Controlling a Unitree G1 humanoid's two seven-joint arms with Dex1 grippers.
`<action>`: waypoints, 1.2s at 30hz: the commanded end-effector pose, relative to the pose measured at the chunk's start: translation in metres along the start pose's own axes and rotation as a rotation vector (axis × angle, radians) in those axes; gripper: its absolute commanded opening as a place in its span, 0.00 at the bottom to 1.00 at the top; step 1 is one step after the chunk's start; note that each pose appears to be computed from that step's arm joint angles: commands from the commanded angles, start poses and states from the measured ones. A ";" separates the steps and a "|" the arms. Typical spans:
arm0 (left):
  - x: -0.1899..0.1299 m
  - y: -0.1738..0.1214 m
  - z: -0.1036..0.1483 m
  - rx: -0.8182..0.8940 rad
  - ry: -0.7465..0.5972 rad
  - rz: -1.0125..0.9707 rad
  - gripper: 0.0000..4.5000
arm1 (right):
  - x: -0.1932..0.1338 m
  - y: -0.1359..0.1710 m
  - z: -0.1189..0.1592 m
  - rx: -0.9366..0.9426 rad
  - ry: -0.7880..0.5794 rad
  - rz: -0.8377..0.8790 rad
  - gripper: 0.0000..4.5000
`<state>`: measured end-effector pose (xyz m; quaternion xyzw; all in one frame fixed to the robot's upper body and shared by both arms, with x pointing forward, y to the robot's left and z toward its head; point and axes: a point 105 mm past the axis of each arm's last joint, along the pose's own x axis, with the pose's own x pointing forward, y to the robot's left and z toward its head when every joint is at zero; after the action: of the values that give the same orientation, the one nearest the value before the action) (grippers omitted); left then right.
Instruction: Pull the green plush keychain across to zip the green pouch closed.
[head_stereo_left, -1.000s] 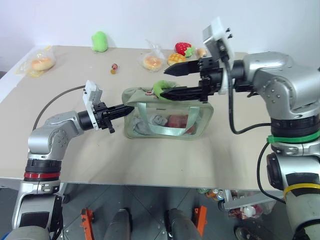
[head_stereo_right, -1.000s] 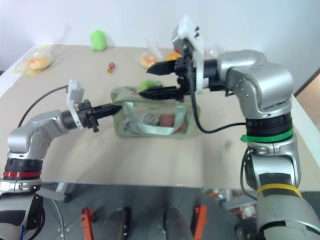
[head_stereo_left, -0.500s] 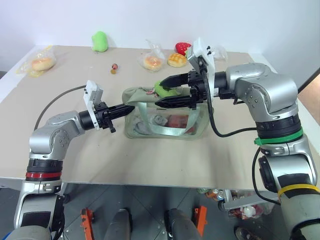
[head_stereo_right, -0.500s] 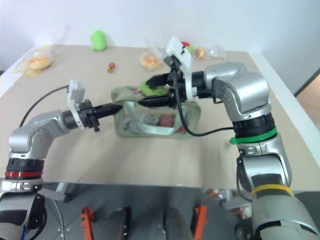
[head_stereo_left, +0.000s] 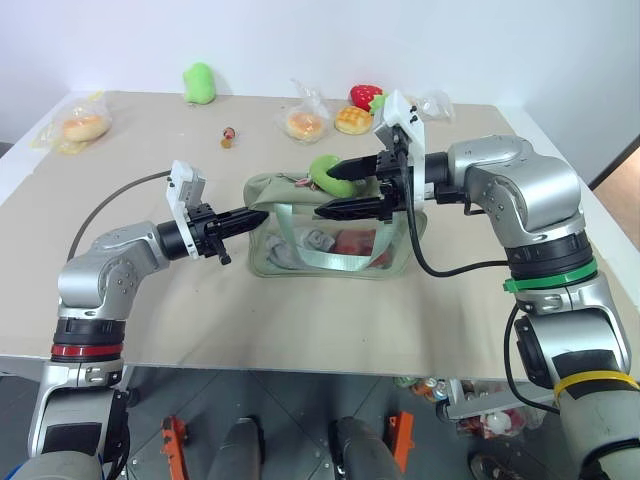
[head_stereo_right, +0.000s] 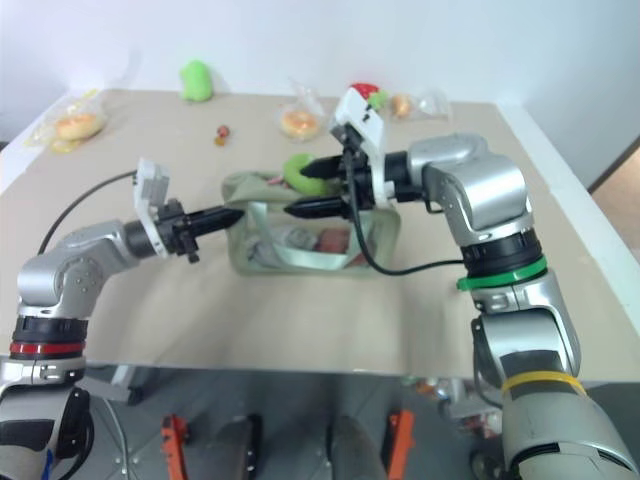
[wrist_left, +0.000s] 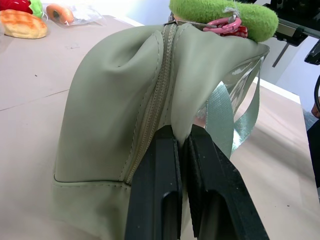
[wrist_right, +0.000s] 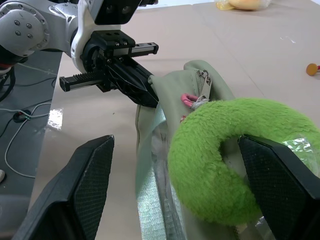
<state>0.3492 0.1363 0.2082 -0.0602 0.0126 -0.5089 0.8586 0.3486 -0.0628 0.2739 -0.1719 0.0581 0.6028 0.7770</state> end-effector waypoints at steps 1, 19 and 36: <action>0.002 -0.002 0.005 0.014 -0.015 -0.006 0.00 | -0.006 -0.003 0.013 -0.033 -0.030 -0.018 0.91; 0.004 -0.001 0.003 0.008 -0.009 0.002 0.00 | -0.008 -0.010 0.018 -0.015 -0.066 -0.037 0.03; 0.003 0.001 0.002 0.005 -0.012 0.011 0.00 | -0.088 -0.028 0.021 -0.172 0.048 -0.180 0.01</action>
<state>0.3508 0.1342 0.2076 -0.0643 0.0102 -0.5058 0.8602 0.3573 -0.1303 0.3027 -0.2210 0.0486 0.5438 0.8081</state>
